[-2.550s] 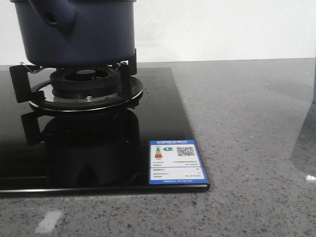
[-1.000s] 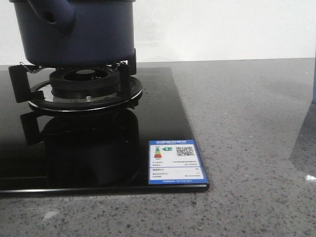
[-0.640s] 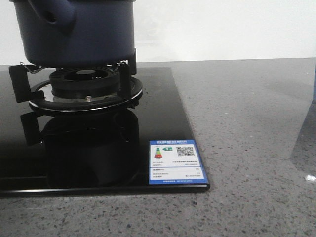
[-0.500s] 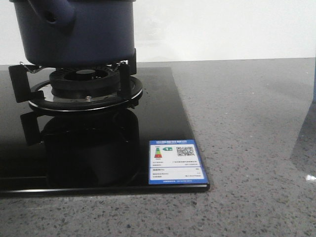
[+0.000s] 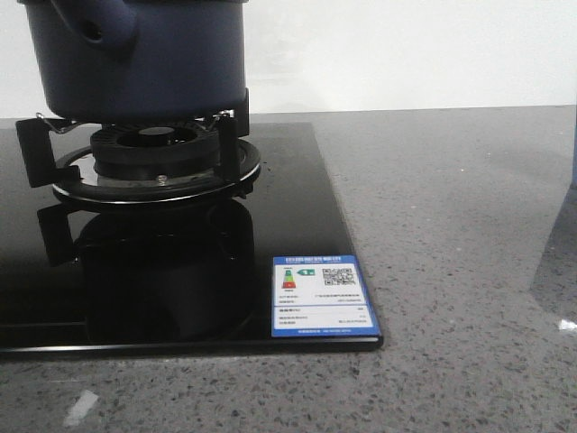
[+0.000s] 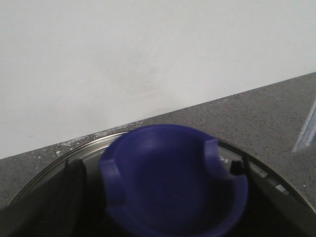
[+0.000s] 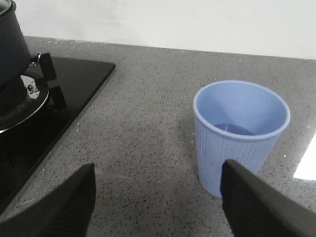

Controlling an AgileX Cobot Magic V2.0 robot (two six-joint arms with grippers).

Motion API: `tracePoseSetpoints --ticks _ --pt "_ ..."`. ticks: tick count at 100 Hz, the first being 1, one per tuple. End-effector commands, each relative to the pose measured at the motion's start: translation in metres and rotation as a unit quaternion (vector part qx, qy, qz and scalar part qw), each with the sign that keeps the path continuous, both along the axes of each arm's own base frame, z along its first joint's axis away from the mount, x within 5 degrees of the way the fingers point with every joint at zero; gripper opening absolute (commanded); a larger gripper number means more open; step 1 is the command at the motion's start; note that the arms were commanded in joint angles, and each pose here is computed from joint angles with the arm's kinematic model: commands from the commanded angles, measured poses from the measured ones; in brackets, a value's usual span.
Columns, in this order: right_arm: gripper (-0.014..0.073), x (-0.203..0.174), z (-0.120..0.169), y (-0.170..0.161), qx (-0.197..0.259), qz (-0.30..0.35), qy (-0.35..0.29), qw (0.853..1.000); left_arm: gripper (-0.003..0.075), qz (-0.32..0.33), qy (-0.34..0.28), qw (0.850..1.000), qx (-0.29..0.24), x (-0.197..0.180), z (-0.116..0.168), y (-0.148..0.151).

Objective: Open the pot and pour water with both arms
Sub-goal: 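Lift the glass lid up off the blue pot with the left gripper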

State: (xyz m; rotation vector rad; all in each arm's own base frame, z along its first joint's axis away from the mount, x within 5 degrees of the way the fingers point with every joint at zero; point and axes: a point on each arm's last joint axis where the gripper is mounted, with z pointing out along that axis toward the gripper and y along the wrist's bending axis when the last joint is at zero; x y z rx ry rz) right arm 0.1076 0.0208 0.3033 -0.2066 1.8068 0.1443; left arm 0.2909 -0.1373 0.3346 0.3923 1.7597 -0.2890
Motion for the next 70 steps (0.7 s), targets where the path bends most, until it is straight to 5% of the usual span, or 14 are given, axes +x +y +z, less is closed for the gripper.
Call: tracePoseSetpoints --ticks 1,70 --pt "0.0484 0.0036 0.0137 -0.0025 0.004 -0.016 -0.043 0.999 0.0536 0.009 -0.056 0.998 -0.021 -0.0007 0.0241 0.002" --pt "0.0484 0.0036 0.0137 -0.0025 0.004 -0.016 -0.043 0.999 0.0407 0.009 -0.059 0.998 -0.022 -0.0016 0.0256 0.0024"
